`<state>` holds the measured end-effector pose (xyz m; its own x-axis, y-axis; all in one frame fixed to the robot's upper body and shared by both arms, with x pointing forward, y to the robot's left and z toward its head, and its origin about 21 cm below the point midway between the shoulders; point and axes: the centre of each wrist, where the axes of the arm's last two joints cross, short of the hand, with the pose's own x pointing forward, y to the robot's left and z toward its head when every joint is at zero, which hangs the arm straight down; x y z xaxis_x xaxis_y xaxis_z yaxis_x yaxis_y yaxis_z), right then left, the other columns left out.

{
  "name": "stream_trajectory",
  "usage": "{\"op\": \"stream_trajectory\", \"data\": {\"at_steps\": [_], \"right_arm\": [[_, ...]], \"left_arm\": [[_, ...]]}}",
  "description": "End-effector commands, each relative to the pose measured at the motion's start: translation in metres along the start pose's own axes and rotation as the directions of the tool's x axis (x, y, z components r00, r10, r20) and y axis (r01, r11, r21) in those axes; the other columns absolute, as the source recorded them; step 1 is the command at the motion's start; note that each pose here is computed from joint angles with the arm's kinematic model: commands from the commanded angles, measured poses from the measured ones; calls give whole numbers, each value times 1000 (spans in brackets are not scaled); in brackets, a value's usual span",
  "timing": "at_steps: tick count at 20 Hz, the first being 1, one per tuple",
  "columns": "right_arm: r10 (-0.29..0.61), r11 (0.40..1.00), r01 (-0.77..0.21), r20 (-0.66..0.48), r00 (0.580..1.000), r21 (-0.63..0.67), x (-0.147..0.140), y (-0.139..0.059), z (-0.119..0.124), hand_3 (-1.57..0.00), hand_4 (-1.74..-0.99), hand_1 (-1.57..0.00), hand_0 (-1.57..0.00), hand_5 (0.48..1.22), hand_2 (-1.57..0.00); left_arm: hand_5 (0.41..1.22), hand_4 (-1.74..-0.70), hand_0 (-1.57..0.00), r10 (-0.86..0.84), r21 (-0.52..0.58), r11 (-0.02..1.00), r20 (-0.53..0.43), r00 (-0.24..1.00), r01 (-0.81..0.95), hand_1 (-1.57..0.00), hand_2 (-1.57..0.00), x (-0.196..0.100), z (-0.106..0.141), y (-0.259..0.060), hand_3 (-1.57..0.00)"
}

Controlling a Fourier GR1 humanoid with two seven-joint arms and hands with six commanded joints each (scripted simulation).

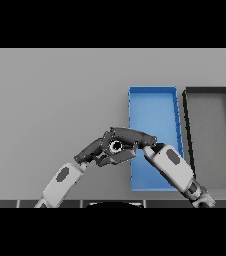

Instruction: Pick up the blue pipe and place it into the blue bin.

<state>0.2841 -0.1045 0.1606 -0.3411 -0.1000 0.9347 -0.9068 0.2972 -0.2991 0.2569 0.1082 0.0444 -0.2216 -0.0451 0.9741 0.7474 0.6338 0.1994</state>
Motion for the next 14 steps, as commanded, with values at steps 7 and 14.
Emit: {"op": "stream_trajectory", "data": {"at_steps": [7, 14], "right_arm": [[-21, 1000, 21, -45, 999, 13, 2, 6, -3, -1560, -1493, -1563, -1563, 1210, -1563], [8, 1000, -8, -59, 998, -3, 0, 2, -3, -1569, -1493, -1569, -1569, 1219, -1569]], "left_arm": [[1020, -1041, -303, -193, -106, 976, -18, 981, 190, -283, -255, -4, 2, 8, -279], [638, -887, -63, -212, -80, 975, -84, 974, 206, -59, -53, -2, 1, 9, -58]]}}
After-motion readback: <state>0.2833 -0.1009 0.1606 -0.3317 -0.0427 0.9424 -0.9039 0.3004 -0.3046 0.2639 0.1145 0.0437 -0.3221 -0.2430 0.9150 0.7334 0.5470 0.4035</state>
